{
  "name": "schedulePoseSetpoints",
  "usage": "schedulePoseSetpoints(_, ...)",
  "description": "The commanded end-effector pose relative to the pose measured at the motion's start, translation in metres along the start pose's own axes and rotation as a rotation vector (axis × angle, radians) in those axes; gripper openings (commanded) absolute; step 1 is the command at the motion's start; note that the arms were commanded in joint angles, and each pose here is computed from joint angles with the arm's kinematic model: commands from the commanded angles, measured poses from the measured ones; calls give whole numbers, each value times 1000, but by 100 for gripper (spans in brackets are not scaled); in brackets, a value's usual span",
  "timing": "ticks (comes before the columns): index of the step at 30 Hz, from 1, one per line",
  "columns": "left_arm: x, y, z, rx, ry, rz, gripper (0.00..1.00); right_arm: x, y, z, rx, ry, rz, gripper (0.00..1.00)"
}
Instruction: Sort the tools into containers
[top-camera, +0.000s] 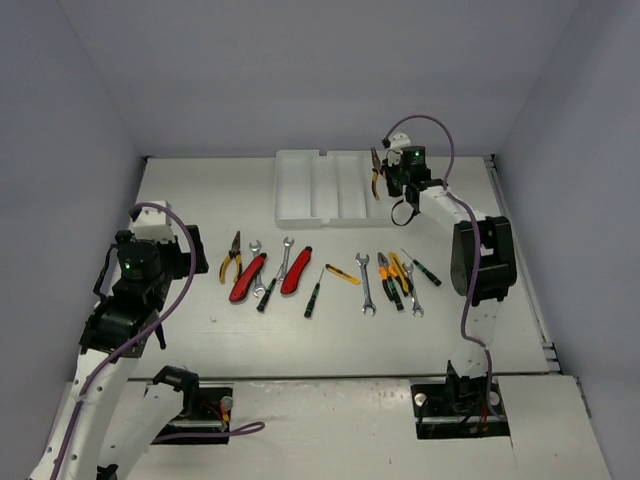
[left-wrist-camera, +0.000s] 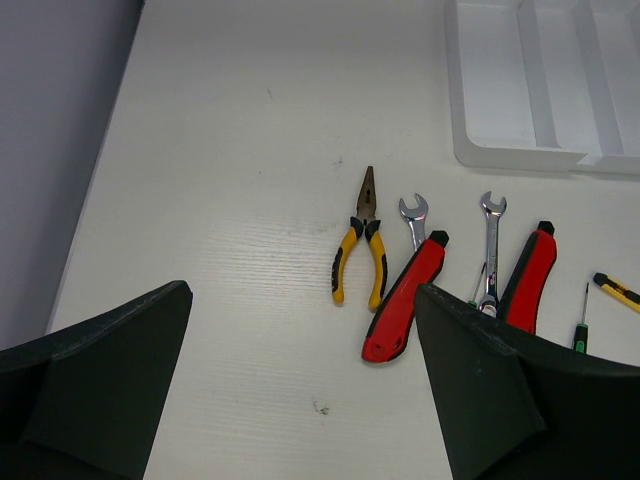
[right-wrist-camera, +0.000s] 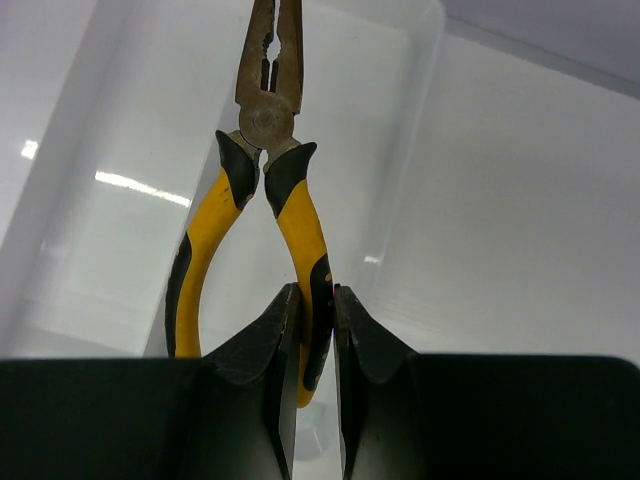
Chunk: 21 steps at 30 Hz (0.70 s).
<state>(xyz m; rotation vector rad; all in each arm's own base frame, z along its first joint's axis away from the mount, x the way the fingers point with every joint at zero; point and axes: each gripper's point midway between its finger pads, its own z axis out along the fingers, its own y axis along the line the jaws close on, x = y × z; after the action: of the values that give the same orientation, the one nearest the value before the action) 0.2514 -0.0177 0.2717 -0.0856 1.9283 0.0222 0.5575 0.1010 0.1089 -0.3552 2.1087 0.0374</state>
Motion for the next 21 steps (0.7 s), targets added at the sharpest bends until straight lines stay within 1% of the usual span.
schedulePoseSetpoints(1,-17,-2,3,9,-55,-16,91,-48,4,11,-35,-139,-67,0)
schedulePoseSetpoints(4,-17,-4,3,16,-55,-16,91,-46,6,23,-41,-132,-54,0)
schedulePoseSetpoints(8,-17,-4,3,16,-55,-16,91,-34,0,39,8,-103,-26,0)
schedulePoseSetpoints(10,-17,-4,3,16,-54,-14,91,-31,-3,43,25,-97,-13,2)
schedulePoseSetpoints(12,-17,-4,3,18,-55,-16,91,-26,-4,47,37,-86,7,11)
schedulePoseSetpoints(16,-17,-3,2,16,-55,-15,91,-29,-6,45,52,-90,36,37)
schedulePoseSetpoints(17,-17,-3,2,16,-56,-15,91,-31,-6,43,51,-95,39,46)
schedulePoseSetpoints(19,-17,-3,2,15,-56,-17,91,-37,-8,35,60,-105,41,53)
schedulePoseSetpoints(21,-18,-3,2,17,-59,-17,91,-49,-12,22,74,-129,43,59)
